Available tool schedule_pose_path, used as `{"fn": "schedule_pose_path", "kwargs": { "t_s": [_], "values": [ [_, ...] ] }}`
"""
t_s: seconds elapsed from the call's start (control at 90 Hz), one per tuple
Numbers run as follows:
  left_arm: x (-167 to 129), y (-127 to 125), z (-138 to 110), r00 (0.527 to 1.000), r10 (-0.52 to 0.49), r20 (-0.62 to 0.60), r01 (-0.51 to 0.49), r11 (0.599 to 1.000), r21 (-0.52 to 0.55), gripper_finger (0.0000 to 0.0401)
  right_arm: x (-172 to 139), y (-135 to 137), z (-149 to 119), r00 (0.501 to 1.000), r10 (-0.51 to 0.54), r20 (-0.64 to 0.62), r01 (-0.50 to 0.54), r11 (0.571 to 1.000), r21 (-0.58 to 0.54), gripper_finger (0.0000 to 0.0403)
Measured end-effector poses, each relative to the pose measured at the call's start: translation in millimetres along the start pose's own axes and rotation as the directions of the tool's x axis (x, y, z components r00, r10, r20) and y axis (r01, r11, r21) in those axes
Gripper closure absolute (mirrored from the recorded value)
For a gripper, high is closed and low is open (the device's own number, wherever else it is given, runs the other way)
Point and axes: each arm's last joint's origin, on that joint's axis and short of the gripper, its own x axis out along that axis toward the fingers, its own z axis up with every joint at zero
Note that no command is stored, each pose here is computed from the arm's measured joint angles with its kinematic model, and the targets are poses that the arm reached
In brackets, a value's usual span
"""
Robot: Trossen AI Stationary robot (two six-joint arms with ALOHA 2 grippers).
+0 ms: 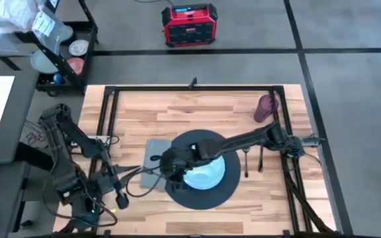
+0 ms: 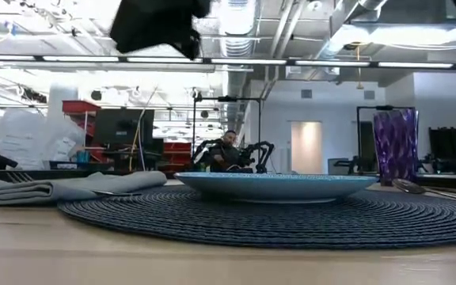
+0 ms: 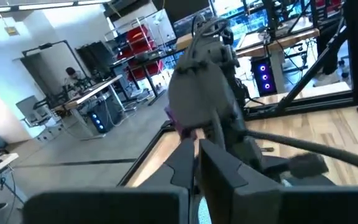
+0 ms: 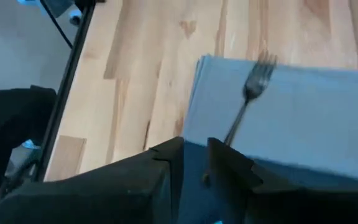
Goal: Set table place
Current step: Adjust the black fork on the gray table napkin
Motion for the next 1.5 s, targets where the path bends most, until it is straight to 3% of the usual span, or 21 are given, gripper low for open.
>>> {"fn": "schedule_pose_path", "kwargs": {
  "t_s": [0.144, 0.389, 0.833, 0.922, 1.1, 1.244, 1.4, 1.5],
  "values": [
    [0, 0, 0, 1.000, 0.000, -0.001, 0.000, 1.000, 0.007, 0.0393, 24, -8, 3, 0.997, 0.067, -0.050, -0.066, 0.998, 0.014, 0.0342],
    [-1, 0, 0, 1.000, 0.002, 0.006, -0.002, 0.998, 0.061, 0.0393, 56, -28, -7, 0.989, 0.064, -0.131, -0.056, 0.997, 0.062, 0.0342],
    [-3, -1, 9, 1.000, 0.000, 0.015, -0.003, 0.976, 0.218, 0.0397, 66, -32, -9, 0.990, 0.088, -0.110, -0.081, 0.994, 0.069, 0.0342],
    [-2, 11, 27, 1.000, 0.006, 0.014, -0.009, 0.971, 0.239, 0.0400, 73, -29, -9, 0.991, 0.096, -0.090, -0.091, 0.994, 0.060, 0.0342],
    [7, 48, 66, 0.999, 0.050, 0.001, -0.049, 0.986, 0.161, 0.0401, 83, -29, -11, 0.990, 0.121, -0.069, -0.115, 0.990, 0.084, 0.0342],
    [13, 67, 75, 0.997, 0.072, -0.015, -0.069, 0.988, 0.135, 0.0400, 82, -30, -10, 0.991, 0.120, -0.059, -0.115, 0.990, 0.081, 0.0342],
    [18, 49, 59, 0.981, -0.120, -0.150, 0.147, 0.972, 0.183, 0.0400, 62, -25, -10, 0.985, 0.097, -0.141, -0.091, 0.995, 0.049, 0.0342],
    [14, 34, 46, 0.968, -0.142, -0.206, 0.185, 0.960, 0.211, 0.0401, 30, -13, -3, 0.987, 0.039, -0.155, -0.044, 0.999, -0.023, 0.0343]
  ]
}}
